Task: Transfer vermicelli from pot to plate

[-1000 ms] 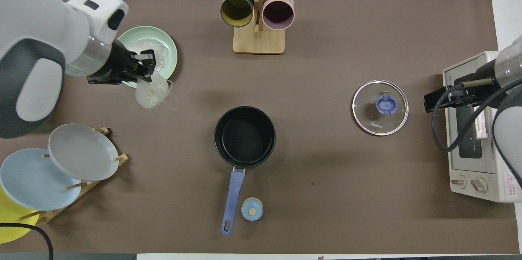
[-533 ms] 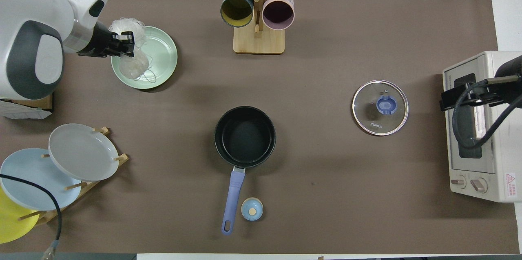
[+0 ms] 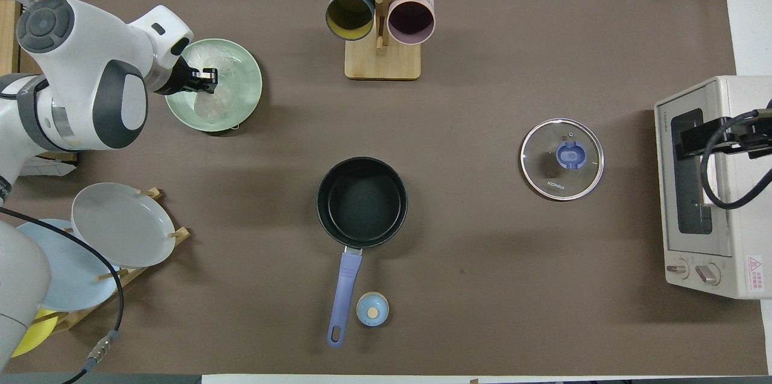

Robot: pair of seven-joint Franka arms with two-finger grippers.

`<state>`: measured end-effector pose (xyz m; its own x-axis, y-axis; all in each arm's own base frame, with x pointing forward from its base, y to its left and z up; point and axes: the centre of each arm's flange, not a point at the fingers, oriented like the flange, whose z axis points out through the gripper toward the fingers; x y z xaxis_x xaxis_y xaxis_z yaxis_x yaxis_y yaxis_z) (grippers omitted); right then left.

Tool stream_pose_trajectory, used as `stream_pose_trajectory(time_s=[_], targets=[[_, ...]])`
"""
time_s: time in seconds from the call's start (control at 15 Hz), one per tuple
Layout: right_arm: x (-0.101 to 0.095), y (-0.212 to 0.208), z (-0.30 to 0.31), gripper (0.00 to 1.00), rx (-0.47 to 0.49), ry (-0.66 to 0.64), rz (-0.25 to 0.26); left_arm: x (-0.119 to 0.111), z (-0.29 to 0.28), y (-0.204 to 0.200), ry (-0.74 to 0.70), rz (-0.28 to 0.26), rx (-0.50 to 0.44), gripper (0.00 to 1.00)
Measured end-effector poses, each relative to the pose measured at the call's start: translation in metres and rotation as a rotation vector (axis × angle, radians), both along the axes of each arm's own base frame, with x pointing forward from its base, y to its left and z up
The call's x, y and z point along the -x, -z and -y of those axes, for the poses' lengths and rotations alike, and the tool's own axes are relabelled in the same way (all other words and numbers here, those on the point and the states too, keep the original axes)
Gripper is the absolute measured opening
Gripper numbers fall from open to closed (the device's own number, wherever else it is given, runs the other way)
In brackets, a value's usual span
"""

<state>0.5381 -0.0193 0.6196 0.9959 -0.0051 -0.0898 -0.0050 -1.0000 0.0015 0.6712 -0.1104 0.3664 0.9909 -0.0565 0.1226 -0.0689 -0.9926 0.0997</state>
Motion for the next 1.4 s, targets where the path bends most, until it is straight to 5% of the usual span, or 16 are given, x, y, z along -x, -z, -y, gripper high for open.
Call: stream_pose_trajectory(time_s=[0.2,0.53,0.73,1.13,1.4], targets=[[0.000,-0.001,-0.001,1.00,0.000,-0.002,0.002,0.003,-0.001,0.012,0.030,0.014,-0.005,0.15],[-0.001,-0.004,-0.011,1.00,0.000,-0.020,0.013,0.005,-0.003,-0.004,0.035,0.026,-0.005,0.67],[-0.001,-0.006,-0.011,1.00,0.001,-0.021,0.015,0.016,-0.013,-0.064,-0.033,0.000,0.004,0.98],[-0.001,-0.005,-0.009,1.00,0.000,-0.016,0.012,0.086,-0.034,-0.218,-0.048,-0.100,-0.026,1.00],[-0.001,-0.004,-0.008,1.00,0.000,-0.015,0.011,0.136,-0.041,-0.267,-0.038,-0.151,-0.057,1.00]])
